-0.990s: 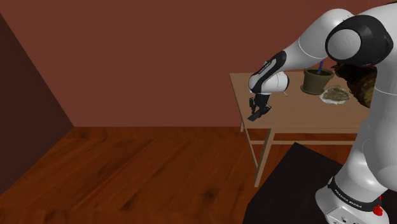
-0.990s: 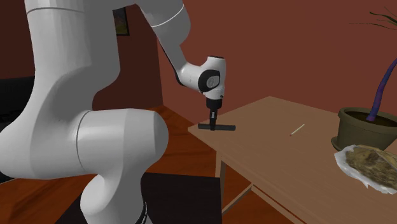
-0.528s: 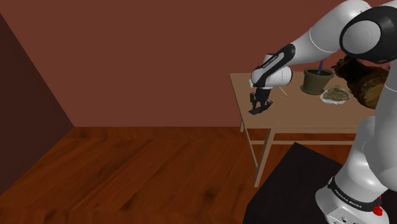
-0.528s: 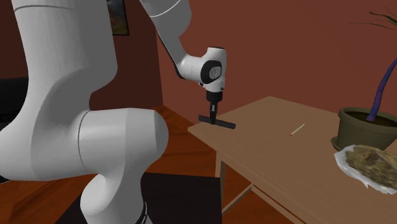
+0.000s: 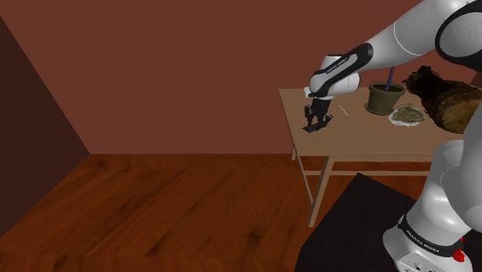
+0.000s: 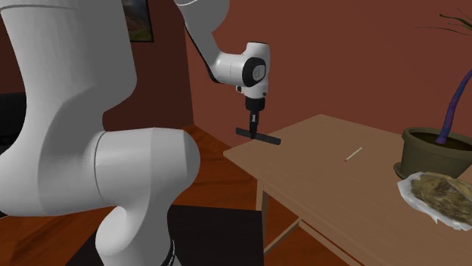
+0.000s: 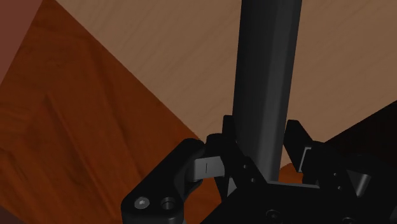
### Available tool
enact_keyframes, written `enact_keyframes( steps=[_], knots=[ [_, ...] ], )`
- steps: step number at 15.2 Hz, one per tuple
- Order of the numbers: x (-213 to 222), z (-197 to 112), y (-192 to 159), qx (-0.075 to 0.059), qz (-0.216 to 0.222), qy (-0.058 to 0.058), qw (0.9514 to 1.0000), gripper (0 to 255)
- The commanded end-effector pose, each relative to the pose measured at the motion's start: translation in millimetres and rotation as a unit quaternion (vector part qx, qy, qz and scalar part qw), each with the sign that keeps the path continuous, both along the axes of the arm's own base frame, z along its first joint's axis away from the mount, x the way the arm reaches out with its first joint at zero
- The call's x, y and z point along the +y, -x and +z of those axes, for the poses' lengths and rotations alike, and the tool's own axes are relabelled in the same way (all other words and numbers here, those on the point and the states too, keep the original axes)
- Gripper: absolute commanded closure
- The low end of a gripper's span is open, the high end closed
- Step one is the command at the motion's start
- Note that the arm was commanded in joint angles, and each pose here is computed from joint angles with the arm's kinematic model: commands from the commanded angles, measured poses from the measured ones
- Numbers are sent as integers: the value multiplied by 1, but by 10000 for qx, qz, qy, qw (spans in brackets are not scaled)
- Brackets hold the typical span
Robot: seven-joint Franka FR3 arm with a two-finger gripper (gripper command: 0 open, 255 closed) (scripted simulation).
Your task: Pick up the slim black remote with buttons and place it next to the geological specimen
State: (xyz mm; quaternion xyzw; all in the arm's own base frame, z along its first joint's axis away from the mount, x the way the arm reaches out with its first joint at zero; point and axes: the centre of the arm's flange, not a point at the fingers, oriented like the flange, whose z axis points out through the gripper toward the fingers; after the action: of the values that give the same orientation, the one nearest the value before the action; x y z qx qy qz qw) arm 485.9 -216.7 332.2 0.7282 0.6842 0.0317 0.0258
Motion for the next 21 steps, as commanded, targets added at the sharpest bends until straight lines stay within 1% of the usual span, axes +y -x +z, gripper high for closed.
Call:
enact_keyframes(
  steps=[1, 19, 21],
  knots=[
    [0, 10, 1, 2, 0, 2, 10000, 255],
    [0, 105, 1, 2, 0, 2, 10000, 255],
    [-18, 105, 20, 2, 0, 2, 10000, 255]
  ],
)
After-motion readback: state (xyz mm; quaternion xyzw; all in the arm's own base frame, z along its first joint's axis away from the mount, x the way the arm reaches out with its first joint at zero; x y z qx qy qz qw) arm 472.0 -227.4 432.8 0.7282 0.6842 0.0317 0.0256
